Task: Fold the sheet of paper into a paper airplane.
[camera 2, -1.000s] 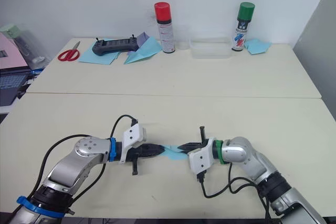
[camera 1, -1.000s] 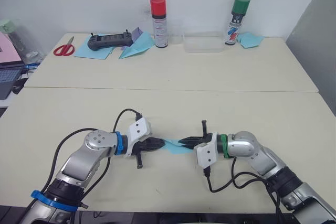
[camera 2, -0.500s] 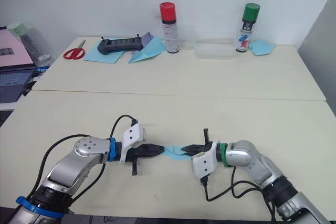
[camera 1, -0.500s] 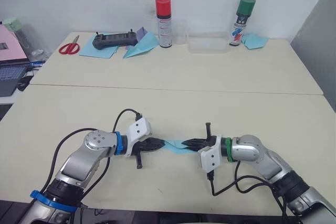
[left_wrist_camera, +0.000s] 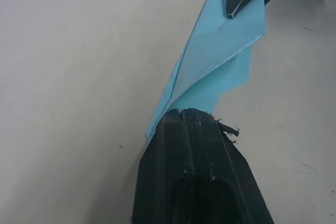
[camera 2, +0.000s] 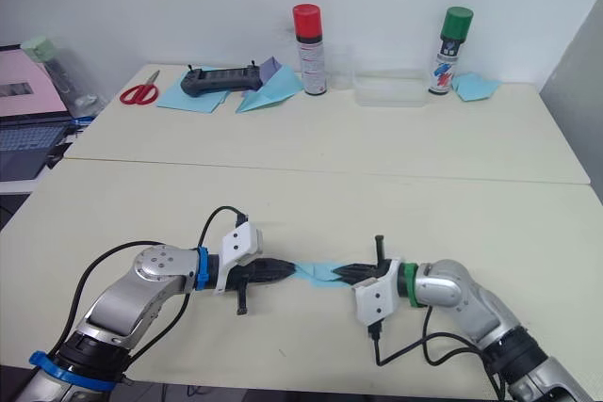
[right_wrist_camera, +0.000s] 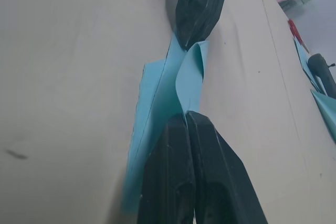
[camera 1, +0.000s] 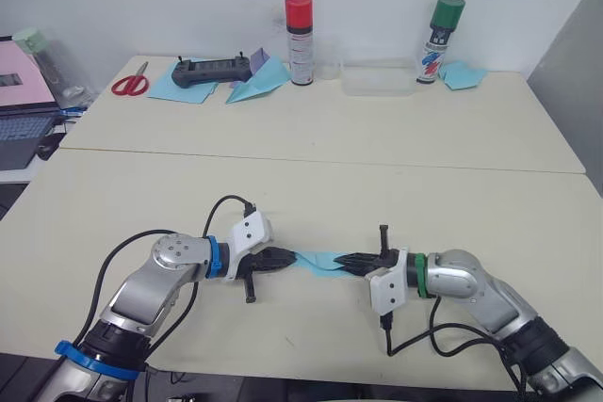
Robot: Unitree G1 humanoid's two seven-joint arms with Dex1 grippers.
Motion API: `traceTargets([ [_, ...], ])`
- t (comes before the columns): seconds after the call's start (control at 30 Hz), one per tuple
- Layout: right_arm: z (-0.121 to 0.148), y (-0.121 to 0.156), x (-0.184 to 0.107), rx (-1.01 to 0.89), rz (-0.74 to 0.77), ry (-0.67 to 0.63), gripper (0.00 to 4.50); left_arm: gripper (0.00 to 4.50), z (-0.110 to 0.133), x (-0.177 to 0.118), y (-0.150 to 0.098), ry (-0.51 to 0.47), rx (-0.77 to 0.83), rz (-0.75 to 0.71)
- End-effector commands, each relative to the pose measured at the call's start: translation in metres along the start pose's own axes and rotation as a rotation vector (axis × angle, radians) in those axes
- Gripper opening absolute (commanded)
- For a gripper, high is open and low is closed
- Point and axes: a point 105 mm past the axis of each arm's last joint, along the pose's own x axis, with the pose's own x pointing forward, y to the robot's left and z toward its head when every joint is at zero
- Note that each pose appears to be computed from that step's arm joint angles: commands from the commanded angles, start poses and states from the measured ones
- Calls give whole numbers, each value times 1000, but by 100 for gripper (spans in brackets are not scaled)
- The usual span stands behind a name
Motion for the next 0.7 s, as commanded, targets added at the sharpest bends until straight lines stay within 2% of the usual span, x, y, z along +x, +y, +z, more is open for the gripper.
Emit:
traceTargets([
  [0.03,-12,12,-14,45,35,65,3,0,-34,-6,3,128,-77,33],
  [0.43,-10,15,-18,104,12,80,3,0,-33,-2,2,125,-70,19],
  [0.7,8,16,-9,207,-3,5,3,0,-33,-1,2,123,-68,21],
])
